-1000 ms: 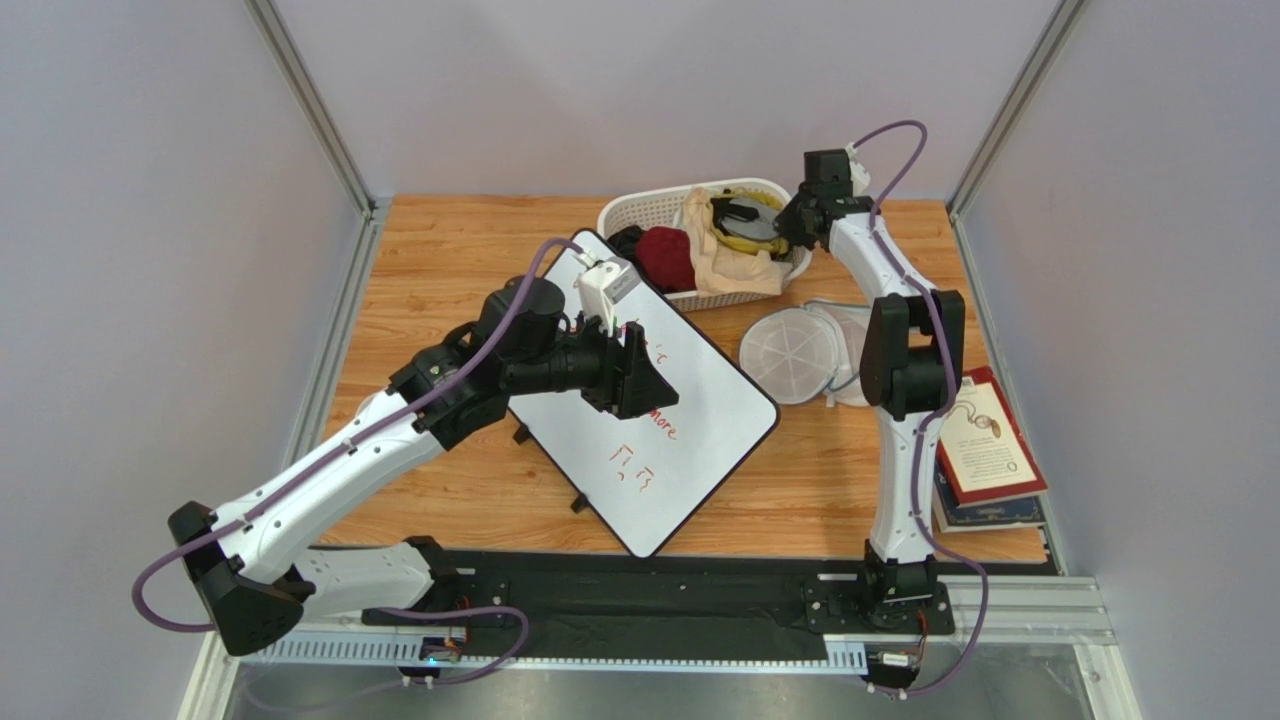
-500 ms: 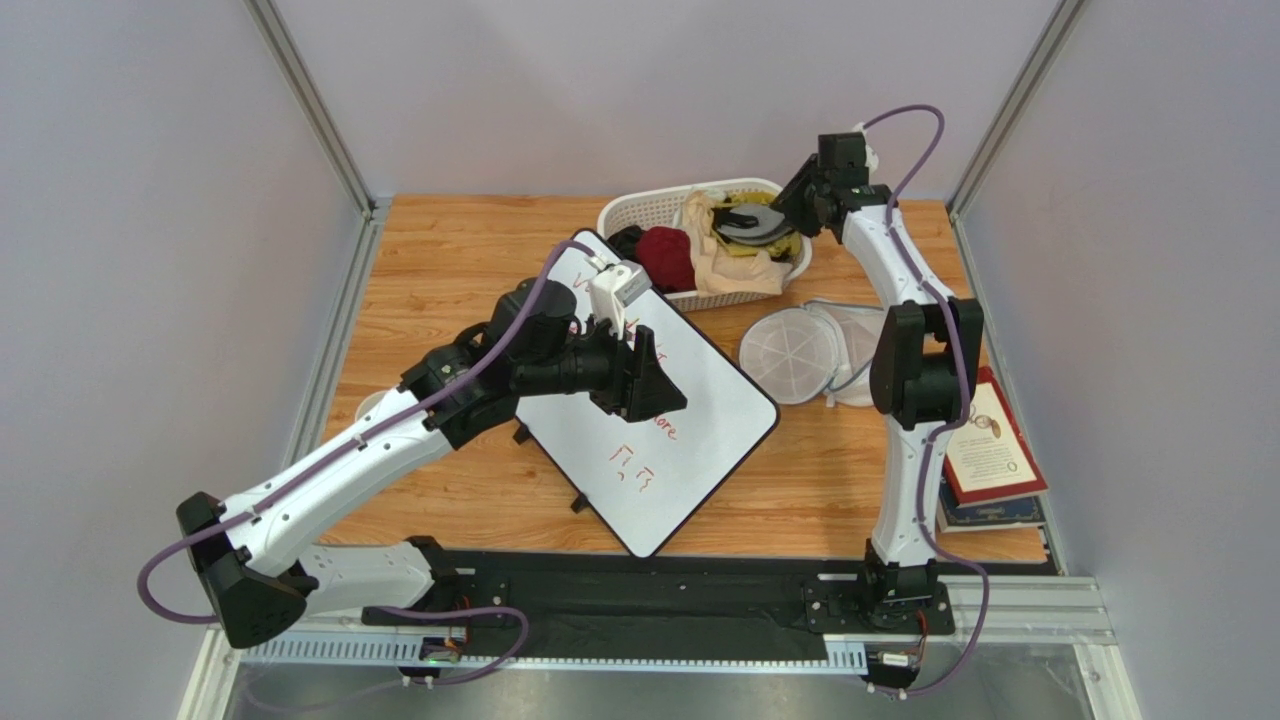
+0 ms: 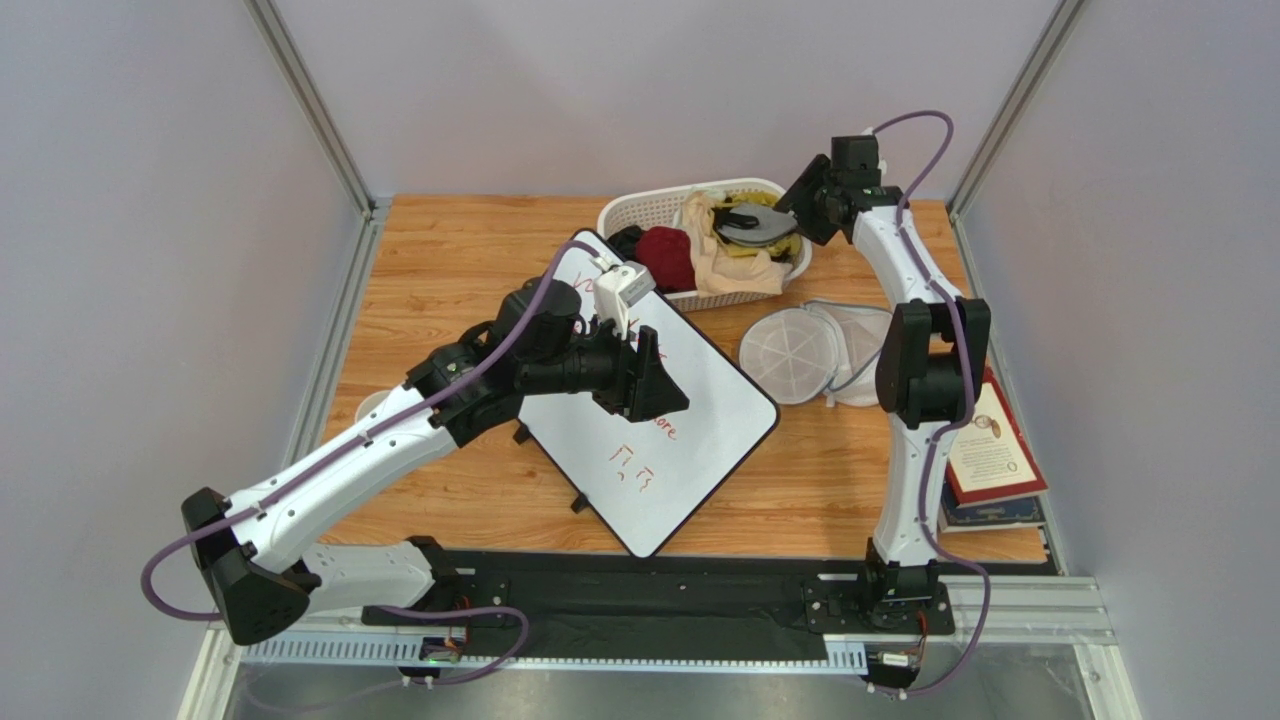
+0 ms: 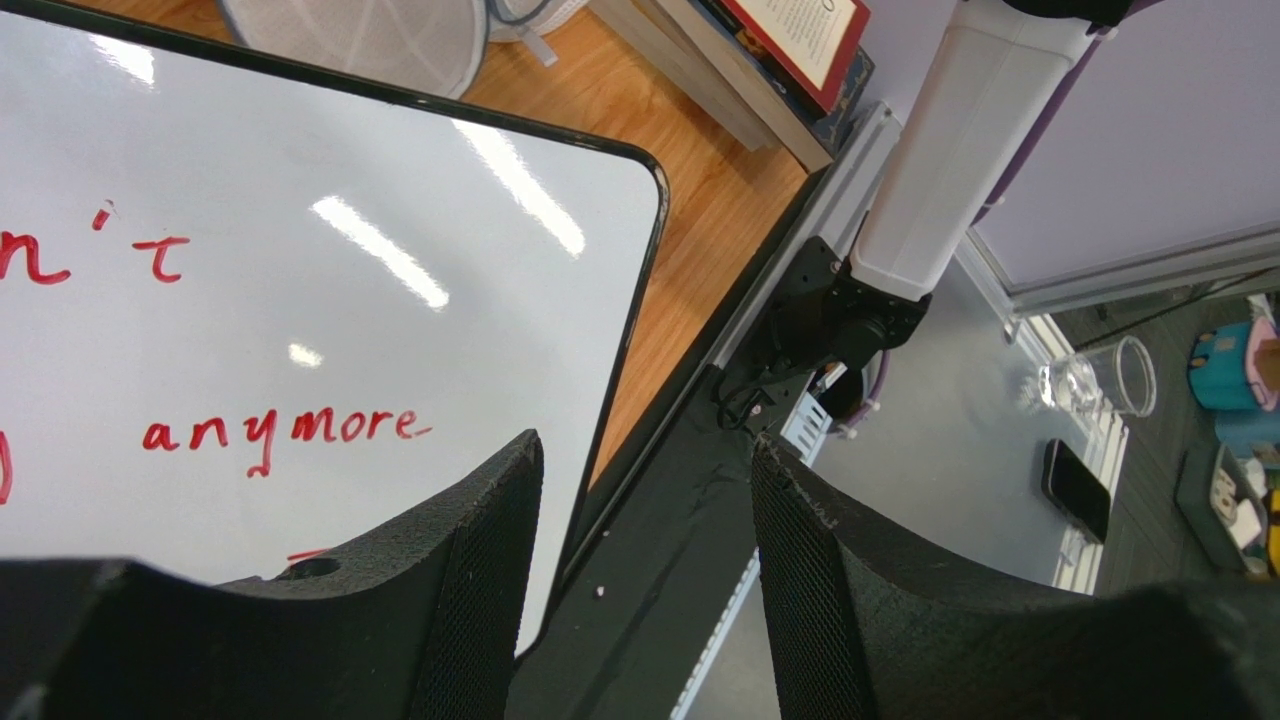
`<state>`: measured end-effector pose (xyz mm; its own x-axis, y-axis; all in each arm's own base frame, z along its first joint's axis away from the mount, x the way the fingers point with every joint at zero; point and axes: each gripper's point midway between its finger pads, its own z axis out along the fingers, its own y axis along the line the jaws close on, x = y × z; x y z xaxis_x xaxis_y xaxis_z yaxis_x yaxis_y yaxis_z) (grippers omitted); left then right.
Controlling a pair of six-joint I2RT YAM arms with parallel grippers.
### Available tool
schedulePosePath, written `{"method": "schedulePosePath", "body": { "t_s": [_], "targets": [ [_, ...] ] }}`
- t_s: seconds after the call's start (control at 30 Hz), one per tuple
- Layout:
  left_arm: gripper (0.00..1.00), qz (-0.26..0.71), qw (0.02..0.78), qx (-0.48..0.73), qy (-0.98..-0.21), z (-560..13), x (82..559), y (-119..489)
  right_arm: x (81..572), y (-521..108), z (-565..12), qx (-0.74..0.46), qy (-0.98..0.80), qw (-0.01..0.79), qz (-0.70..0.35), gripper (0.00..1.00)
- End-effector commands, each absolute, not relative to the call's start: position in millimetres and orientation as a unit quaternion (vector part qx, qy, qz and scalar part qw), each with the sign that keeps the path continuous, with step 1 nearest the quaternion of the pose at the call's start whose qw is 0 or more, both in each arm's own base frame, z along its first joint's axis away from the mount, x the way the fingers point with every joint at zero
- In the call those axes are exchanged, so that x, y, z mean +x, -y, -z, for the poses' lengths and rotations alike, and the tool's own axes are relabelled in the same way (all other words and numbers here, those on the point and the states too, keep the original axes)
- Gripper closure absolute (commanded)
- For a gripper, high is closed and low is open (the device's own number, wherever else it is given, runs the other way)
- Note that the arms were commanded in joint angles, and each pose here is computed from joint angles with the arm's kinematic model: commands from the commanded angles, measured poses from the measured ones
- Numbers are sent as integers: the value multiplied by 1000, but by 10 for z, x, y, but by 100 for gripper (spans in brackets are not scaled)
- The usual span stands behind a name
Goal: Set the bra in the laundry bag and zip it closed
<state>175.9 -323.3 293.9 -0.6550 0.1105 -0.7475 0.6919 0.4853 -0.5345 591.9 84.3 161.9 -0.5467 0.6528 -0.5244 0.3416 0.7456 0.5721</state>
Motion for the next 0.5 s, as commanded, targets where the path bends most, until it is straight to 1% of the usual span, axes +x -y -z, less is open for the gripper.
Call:
{"method": "schedulePosePath", "body": {
  "t_s": [0.0, 0.47],
  "targets": [
    [40, 451, 339, 262, -783, -3060, 1757, 3300, 5925, -766, -1859, 273, -851, 402, -198, 41],
    [40, 451, 337, 263, -784, -3060, 1773, 3324, 6153, -787, -1699, 261, -851, 405, -207, 42]
  ]
}}
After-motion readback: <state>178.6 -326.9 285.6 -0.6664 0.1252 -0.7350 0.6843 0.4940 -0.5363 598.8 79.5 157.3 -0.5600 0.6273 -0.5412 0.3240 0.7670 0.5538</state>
